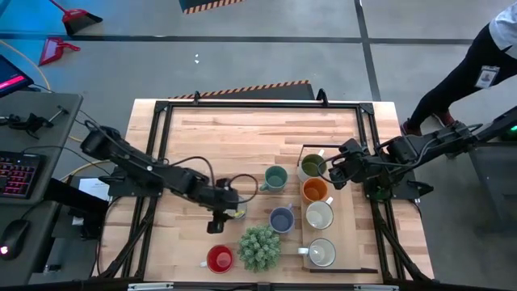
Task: Place coffee mugs
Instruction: Move the blue mug to the upper middle of the table
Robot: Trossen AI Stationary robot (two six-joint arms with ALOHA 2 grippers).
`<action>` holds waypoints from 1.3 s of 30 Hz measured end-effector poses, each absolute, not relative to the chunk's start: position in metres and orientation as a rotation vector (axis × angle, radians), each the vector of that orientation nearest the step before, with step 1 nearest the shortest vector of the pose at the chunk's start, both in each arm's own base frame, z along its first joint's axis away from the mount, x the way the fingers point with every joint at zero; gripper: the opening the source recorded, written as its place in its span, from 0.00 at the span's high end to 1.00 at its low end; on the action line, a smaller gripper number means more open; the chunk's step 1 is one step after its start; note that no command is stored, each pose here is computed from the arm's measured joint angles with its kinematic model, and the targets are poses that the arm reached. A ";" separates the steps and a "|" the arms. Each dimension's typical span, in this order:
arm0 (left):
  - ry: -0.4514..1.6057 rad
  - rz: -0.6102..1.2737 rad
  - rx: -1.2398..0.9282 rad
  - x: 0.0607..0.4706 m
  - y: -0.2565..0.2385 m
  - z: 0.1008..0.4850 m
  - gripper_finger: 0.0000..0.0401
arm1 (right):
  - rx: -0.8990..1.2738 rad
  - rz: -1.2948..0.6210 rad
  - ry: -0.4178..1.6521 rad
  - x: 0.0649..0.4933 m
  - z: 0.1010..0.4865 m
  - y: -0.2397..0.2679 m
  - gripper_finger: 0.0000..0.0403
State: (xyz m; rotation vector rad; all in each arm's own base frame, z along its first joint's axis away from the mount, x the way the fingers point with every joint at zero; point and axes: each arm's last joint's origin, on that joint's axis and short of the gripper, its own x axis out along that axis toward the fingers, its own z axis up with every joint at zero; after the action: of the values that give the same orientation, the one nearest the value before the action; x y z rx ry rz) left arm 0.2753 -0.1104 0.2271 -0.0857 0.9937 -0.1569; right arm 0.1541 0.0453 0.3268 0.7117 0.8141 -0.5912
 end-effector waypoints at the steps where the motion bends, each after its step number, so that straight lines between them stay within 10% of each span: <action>1: 0.997 -0.177 -0.066 0.280 -0.112 0.229 0.54 | 0.713 -0.590 0.818 0.154 0.327 0.045 0.77; 26: 1.226 -0.243 0.064 0.314 -0.114 0.182 0.55 | 0.684 -0.588 0.863 0.161 0.321 0.049 0.77; 39: 1.207 -0.163 0.025 0.326 -0.078 0.187 0.96 | 0.675 -0.596 0.883 0.164 0.319 0.050 0.77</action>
State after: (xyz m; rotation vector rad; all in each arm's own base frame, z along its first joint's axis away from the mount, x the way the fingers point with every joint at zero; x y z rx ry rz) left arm 0.3257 -0.0782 0.1866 0.0254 1.2070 -0.1635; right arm 0.1641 0.0498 0.3186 0.6746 0.8829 -0.5964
